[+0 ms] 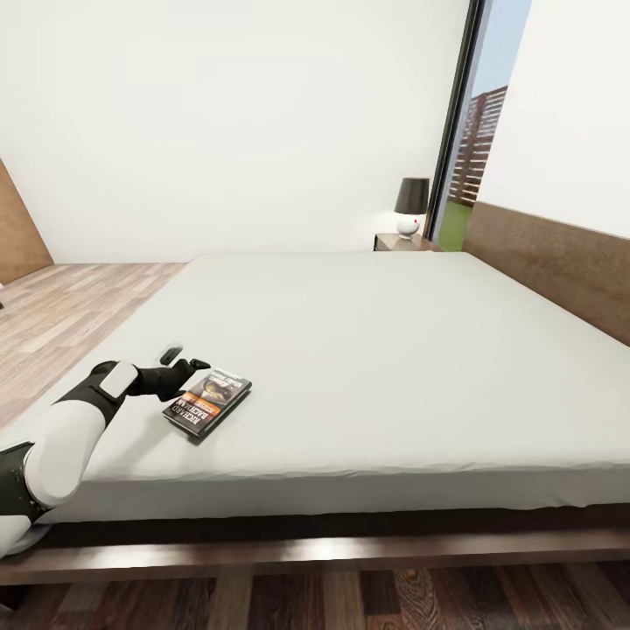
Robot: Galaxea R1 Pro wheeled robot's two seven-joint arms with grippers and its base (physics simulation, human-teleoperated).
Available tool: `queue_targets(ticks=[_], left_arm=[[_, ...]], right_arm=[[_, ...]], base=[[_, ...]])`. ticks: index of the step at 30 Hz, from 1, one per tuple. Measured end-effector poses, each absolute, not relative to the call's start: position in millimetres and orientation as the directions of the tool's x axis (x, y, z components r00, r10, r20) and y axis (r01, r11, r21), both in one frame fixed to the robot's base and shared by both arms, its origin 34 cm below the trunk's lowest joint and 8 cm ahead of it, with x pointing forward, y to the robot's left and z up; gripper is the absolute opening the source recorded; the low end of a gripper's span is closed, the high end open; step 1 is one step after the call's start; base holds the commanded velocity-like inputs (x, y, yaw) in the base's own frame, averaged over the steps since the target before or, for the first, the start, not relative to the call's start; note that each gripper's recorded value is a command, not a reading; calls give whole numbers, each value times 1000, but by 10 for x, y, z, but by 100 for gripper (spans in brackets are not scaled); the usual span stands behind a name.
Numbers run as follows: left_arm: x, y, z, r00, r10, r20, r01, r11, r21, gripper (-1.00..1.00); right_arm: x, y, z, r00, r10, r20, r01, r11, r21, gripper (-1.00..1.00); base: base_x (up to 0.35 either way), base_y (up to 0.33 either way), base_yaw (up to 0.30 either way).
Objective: In the bedroom, move the book from the bed onto either nightstand, and place the two sandals side by side next to the bed.
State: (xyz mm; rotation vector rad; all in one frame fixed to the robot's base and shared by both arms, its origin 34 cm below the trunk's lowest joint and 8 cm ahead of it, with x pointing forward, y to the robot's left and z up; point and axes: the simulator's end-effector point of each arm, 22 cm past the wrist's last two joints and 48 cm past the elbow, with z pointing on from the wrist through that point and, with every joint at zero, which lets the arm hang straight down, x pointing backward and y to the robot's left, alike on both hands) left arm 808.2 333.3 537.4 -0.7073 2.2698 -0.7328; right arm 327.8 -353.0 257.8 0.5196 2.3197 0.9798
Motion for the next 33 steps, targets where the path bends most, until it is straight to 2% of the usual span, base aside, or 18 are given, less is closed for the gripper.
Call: queue_targets(ticks=[33], left_arm=[[8066,3335,5347,-650,-645,-402,-289,699,-654,100]], right_arm=[[3280,-3545,2581,-765,542,-347,131,658,741,100]], base=[[0,-3,0]])
